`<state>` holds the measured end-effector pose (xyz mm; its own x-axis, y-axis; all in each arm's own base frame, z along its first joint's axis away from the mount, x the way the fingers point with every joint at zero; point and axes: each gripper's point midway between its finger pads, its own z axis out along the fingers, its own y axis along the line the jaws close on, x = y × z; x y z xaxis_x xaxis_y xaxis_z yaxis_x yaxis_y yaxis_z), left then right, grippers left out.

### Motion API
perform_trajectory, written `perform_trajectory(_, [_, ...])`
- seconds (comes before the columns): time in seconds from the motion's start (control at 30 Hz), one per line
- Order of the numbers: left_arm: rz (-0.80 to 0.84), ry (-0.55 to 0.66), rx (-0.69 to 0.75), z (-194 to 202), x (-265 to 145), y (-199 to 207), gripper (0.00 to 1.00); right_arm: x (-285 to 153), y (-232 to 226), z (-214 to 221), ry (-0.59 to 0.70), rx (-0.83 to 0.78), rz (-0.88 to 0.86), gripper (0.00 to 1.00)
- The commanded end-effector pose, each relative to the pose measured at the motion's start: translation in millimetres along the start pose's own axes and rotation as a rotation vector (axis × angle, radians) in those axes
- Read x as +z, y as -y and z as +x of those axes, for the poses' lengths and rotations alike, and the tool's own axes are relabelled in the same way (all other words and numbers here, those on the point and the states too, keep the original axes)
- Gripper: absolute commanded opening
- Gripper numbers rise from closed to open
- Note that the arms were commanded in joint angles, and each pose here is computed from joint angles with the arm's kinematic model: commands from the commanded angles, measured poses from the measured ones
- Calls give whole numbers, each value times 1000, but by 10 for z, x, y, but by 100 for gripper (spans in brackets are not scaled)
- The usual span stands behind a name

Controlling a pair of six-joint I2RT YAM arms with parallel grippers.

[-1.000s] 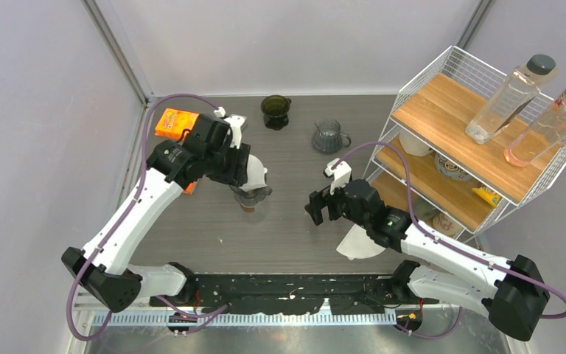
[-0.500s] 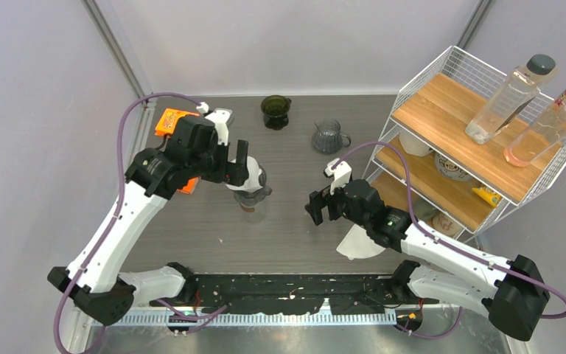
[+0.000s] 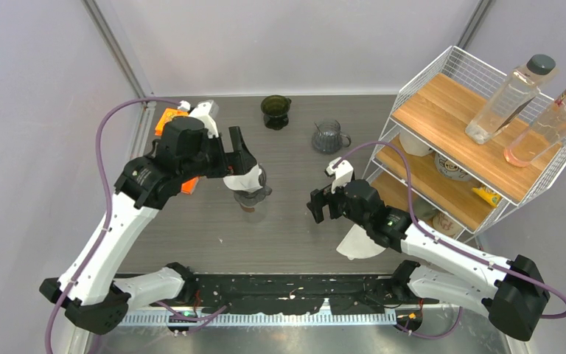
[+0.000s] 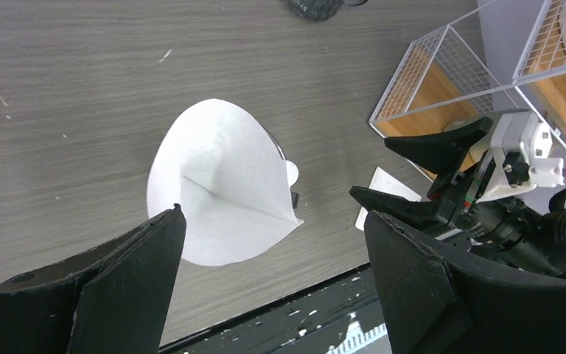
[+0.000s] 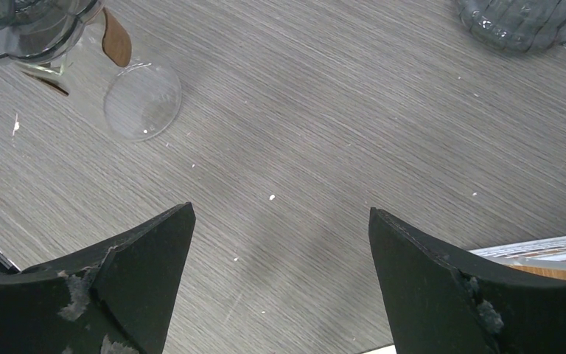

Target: Place the coffee filter in the dripper

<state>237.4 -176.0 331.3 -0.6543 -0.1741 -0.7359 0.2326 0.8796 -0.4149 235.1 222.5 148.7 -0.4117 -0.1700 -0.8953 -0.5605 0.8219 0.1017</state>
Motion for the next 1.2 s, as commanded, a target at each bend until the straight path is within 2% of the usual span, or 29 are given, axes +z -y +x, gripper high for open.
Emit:
perform_trajectory(0.0, [-28, -4, -88, 8, 215, 27, 100, 17, 59, -85, 31, -3, 37, 95])
perform_trajectory(0.07, [-98, -11, -113, 42, 284, -91, 98, 16, 64, -85, 31, -1, 40, 95])
perform_trajectory(0.13, [-123, -27, -139, 96, 367, -129, 90, 17, 76, -82, 31, -1, 48, 95])
perform_trajectory(0.27, [-210, -55, -165, 193, 510, -250, 64, 29, 122, -58, 20, -3, 73, 95])
perform_trajectory(0.37, [-272, -84, -171, 246, 551, -330, 37, 44, 125, -45, 11, -4, 77, 95])
perform_trajectory(0.43, [-280, -96, -163, 266, 581, -329, 30, 53, 132, -38, 8, -4, 82, 95])
perform_trajectory(0.67, [-309, -148, -113, 331, 649, -314, 27, 66, 162, -20, -5, -8, 101, 95])
perform_trajectory(1.0, [-279, -280, -58, 595, 782, -270, 14, 77, 200, -1, -13, -7, 125, 95])
perform_trajectory(1.17, [-258, -320, -24, 667, 827, -250, 11, 85, 235, 12, -21, -9, 145, 95])
